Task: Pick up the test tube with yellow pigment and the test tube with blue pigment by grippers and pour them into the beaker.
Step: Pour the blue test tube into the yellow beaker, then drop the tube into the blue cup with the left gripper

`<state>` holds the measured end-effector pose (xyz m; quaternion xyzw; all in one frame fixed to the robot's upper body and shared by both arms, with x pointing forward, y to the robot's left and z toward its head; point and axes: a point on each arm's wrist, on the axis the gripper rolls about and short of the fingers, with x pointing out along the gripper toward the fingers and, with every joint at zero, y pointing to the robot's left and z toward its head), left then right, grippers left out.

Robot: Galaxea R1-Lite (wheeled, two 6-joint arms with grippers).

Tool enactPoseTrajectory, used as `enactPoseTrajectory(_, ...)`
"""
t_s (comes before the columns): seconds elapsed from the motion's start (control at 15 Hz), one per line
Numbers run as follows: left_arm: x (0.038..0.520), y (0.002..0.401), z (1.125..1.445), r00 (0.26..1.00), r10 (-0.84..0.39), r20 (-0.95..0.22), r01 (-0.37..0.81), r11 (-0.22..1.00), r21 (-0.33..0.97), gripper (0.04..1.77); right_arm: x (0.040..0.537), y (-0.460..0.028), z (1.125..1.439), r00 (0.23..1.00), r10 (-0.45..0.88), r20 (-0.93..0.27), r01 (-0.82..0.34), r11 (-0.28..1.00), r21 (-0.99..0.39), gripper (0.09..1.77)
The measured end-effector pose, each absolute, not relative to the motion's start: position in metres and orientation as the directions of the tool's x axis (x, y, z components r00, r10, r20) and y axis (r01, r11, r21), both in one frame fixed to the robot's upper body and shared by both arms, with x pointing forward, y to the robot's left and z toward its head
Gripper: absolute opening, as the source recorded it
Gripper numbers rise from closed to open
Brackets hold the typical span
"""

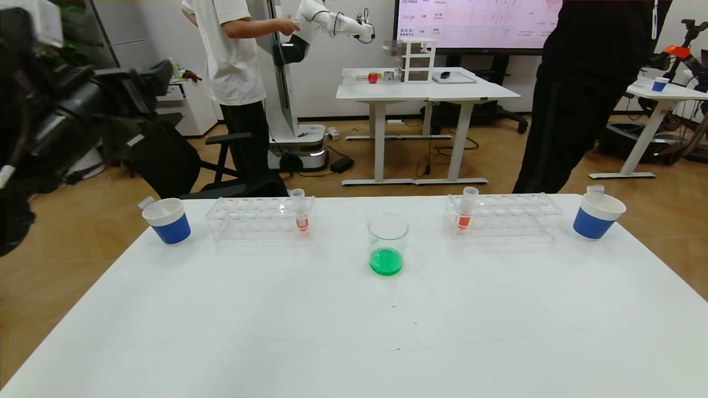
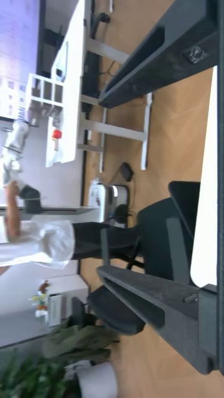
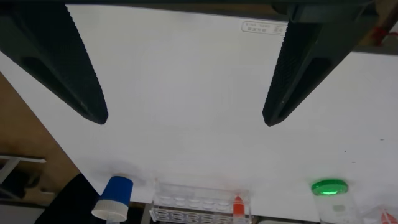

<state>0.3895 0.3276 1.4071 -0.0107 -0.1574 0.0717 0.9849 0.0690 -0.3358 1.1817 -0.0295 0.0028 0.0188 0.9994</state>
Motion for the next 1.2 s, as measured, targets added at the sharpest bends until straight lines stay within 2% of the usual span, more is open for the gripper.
enactPoseTrajectory(0.27,0.289,0.331,1.437,0.913,0.143,0.382,-0.15,0.989,-0.01,1.75,0.069,-0.336,1.182,0.999,0.037,-0.007,-0.038,0.998,-0.059,1.74)
enactPoseTrajectory(0.53,0.188,0.334,1.441,0.914,0.14,0.381,-0.153,0.988,0.004,1.75,0.069,-0.336,1.182,0.999,0.037,-0.007,-0.038,0.998,-0.059,1.74)
enactPoseTrajectory(0.87,0.075,0.338,1.406,0.935,0.138,0.326,-0.152,0.988,0.017,1.75,0.069,-0.336,1.182,0.999,0.037,-0.007,-0.038,0.998,-0.059,1.74)
enactPoseTrajectory(1.2,0.018,0.337,1.351,0.93,0.063,0.362,-0.083,0.996,0.04,1.75,0.069,-0.336,1.182,0.999,0.037,-0.007,-0.038,0.998,-0.059,1.74)
